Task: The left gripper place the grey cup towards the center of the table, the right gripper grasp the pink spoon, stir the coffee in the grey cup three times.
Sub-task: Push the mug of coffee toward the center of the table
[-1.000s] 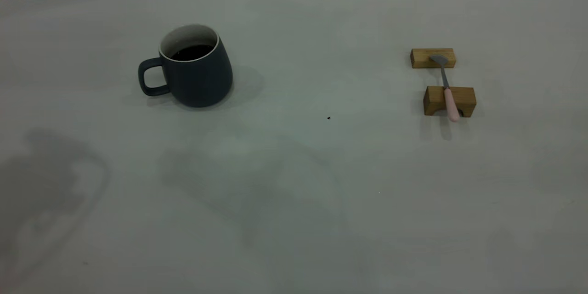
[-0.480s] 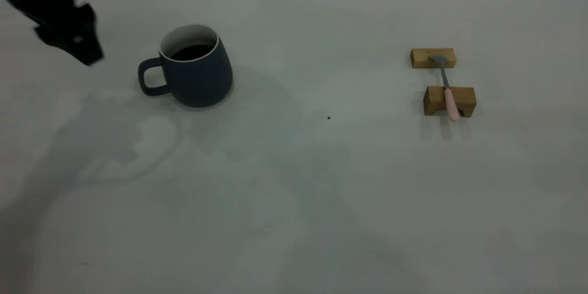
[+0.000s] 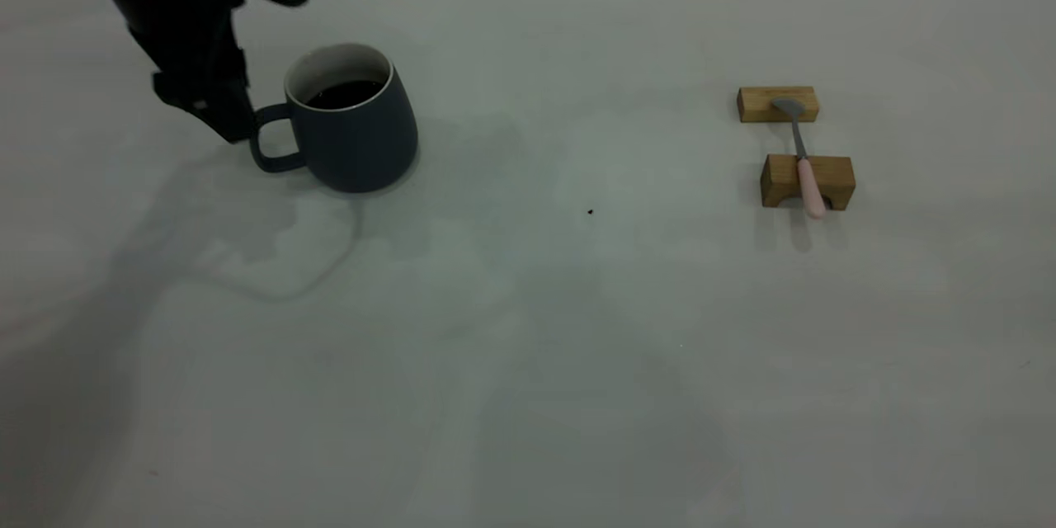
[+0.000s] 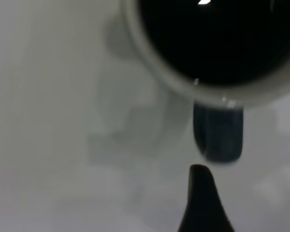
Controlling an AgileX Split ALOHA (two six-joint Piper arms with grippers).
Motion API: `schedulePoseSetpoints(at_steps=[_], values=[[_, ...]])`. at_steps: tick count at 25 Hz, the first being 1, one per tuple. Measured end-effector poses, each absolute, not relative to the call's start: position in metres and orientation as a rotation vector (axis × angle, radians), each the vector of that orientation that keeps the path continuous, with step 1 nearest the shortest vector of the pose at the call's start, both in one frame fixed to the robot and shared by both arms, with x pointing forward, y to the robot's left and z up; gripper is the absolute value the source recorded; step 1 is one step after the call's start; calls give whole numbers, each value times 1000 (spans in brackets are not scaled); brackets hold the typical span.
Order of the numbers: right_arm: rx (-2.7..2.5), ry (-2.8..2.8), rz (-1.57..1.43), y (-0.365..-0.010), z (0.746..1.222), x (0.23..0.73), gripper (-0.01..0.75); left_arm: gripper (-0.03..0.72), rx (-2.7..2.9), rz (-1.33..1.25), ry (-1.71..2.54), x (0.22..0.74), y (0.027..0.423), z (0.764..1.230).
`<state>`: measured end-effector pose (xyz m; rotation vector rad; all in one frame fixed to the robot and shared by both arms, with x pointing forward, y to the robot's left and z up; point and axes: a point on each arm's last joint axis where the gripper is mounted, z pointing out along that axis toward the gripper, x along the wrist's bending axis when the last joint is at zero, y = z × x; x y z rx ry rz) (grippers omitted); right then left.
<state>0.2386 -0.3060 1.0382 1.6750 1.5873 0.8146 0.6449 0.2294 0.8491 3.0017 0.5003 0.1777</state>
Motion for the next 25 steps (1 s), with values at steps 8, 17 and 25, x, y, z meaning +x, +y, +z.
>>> schedulePoseSetpoints(at_steps=[8, 17, 25], values=[[1675, 1587, 815, -306, 1038, 239, 240, 567, 3013, 191, 295, 648, 223, 831], [1675, 1587, 815, -306, 1038, 239, 240, 567, 3011, 239, 128, 645, 194, 823], [1675, 1587, 815, -306, 1038, 239, 240, 567, 2931, 262, 122, 636, 151, 823]])
